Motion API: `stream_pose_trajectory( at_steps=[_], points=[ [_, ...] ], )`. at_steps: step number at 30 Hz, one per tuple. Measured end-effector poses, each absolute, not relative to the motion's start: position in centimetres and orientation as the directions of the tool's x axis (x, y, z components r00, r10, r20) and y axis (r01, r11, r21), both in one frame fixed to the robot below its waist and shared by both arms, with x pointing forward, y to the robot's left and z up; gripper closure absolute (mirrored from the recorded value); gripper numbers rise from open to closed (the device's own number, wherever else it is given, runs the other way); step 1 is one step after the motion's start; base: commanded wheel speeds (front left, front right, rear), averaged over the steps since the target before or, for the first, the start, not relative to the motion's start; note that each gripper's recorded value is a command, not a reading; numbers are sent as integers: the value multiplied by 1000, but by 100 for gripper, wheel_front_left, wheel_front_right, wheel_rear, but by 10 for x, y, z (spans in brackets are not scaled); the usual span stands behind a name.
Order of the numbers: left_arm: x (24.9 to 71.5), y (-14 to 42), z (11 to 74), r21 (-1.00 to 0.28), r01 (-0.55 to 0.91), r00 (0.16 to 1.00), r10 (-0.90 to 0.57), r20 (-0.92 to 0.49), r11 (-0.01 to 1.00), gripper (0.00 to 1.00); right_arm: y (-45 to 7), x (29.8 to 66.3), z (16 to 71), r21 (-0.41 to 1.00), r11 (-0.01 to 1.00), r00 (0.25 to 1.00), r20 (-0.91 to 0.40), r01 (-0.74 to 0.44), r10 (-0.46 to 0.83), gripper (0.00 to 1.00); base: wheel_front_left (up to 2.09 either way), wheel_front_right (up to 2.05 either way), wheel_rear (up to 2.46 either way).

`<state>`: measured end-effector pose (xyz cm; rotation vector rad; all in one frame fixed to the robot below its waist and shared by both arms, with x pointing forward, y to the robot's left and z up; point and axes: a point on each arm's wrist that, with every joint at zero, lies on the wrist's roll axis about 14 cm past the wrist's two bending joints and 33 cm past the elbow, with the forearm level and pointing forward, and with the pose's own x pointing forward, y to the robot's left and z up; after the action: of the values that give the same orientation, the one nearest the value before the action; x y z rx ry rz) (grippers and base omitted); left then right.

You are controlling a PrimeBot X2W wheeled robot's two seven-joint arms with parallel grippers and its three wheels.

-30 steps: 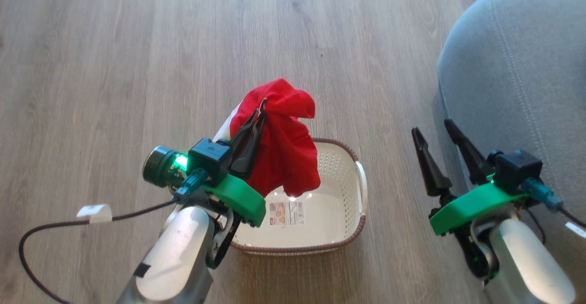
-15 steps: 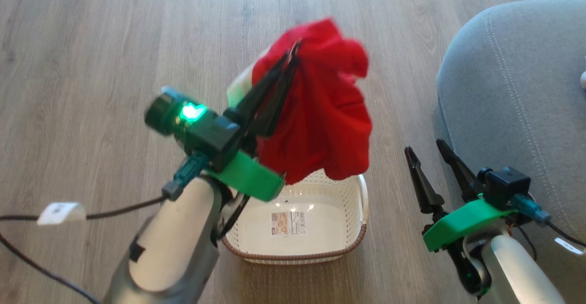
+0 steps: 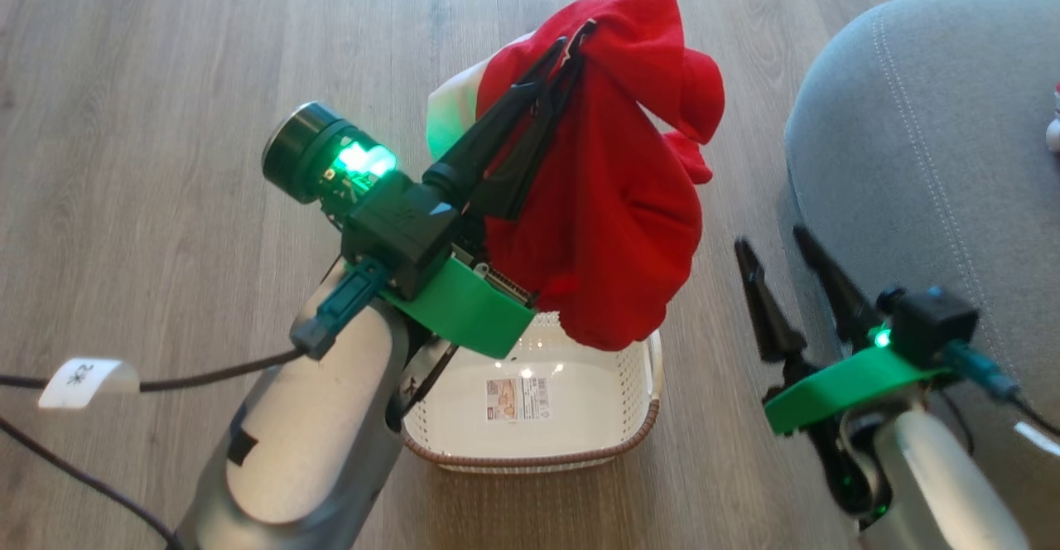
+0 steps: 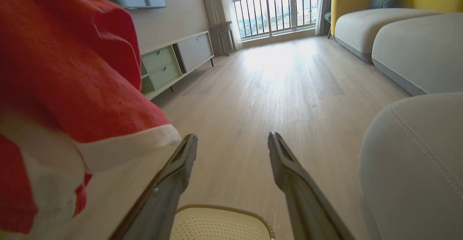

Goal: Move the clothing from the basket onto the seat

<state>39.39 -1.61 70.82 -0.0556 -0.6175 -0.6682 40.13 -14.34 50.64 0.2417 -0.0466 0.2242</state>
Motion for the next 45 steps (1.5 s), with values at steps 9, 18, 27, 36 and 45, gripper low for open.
stream_pose_trajectory(
  at_steps=[9, 18, 27, 36, 45],
  points=[
    [397, -23, 701, 136, 612, 614, -577, 539, 779, 100, -106, 389, 647, 175, 878, 813, 490, -445, 314, 0, 0, 0, 0],
    [391, -31, 700, 152, 628, 599, -598, 532, 763, 100, -51, 385, 596, 114, 796, 781, 321, -594, 536, 0, 0, 0, 0],
    [388, -34, 690, 137, 647, 603, -613, 511, 751, 100, -13, 411, 583, 9, 762, 741, 242, -647, 627, 13, 0, 0, 0],
    [392, -28, 683, 116, 628, 633, -593, 498, 769, 100, 1, 422, 588, 34, 748, 730, 254, -662, 634, 100, 0, 0, 0],
    [400, -36, 666, 102, 641, 643, -605, 469, 761, 0, -44, 435, 600, 90, 827, 805, 308, -555, 507, 100, 0, 0, 0]
  ],
)
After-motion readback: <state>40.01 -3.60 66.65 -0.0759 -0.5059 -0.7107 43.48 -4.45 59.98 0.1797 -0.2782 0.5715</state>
